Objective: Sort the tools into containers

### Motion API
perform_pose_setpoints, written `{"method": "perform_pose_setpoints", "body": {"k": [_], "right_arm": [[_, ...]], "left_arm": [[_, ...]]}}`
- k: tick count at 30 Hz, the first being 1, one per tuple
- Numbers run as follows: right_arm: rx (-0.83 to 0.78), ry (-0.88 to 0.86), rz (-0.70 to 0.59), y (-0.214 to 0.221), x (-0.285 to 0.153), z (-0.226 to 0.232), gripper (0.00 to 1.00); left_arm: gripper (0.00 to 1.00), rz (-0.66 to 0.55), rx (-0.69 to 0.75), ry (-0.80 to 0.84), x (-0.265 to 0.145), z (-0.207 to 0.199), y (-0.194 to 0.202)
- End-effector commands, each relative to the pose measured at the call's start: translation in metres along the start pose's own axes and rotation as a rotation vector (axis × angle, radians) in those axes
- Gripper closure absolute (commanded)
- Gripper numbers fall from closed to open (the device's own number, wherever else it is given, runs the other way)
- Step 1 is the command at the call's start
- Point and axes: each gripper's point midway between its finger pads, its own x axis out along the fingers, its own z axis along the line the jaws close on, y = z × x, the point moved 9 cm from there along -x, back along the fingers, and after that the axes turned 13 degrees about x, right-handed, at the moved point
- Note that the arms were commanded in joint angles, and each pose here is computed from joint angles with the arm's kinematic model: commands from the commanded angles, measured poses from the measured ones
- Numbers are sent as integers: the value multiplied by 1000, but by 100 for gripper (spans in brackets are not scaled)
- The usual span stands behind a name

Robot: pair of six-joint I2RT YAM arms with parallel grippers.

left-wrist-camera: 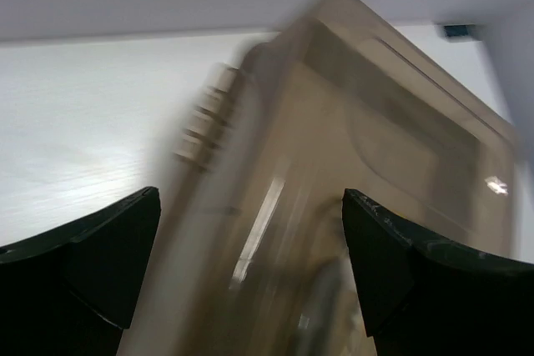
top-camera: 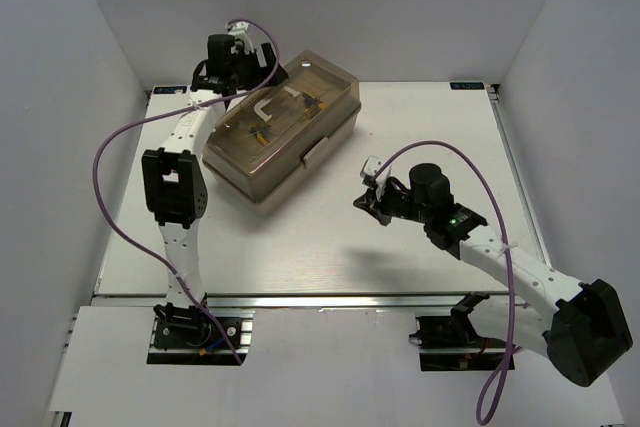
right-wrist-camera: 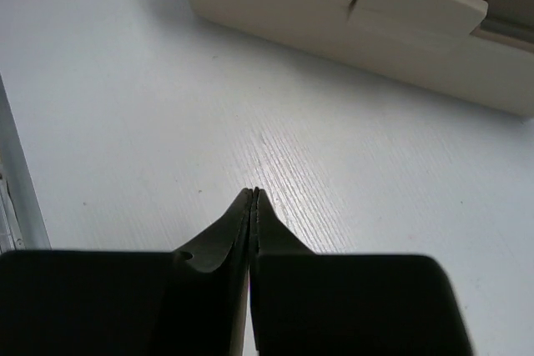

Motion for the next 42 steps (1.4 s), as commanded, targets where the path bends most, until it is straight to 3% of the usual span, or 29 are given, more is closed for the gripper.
{"method": "perform_pose_setpoints", "body": {"k": [1, 9, 19, 25, 30, 33, 37, 38, 41, 42], "right_arm": [[-5, 34, -43, -6, -7, -5, 100], [0, 51, -47, -7, -8, -12, 100], [8, 81, -39, -6, -13, -17, 100], [4, 89, -45, -5, -19, -15, 100], [17, 86, -46, -5, -20, -14, 100], [23, 83, -46, -10, -19, -15, 100], [27, 74, -39, -15, -19, -14, 100], [26, 71, -42, -18, -20, -14, 97], [37, 37, -43, -25, -22, -11, 73], [53, 33, -35, -26, -23, -10, 58]], "left_arm": [[2, 61, -32, 215, -1, -16, 16], [6, 110, -28, 331, -3, -31, 39], [9, 166, 46, 596, 1, -112, 66], [10, 184, 51, 688, -10, -130, 77], [9, 145, 65, 658, -22, -132, 59], [4, 87, 76, 482, -26, -122, 26], [2, -89, 15, 247, -40, -95, -30], [2, -166, -9, 194, -48, -92, -50], [2, -325, -40, 107, -73, -79, -92], [2, -357, -40, 95, -80, -75, -101]]}}
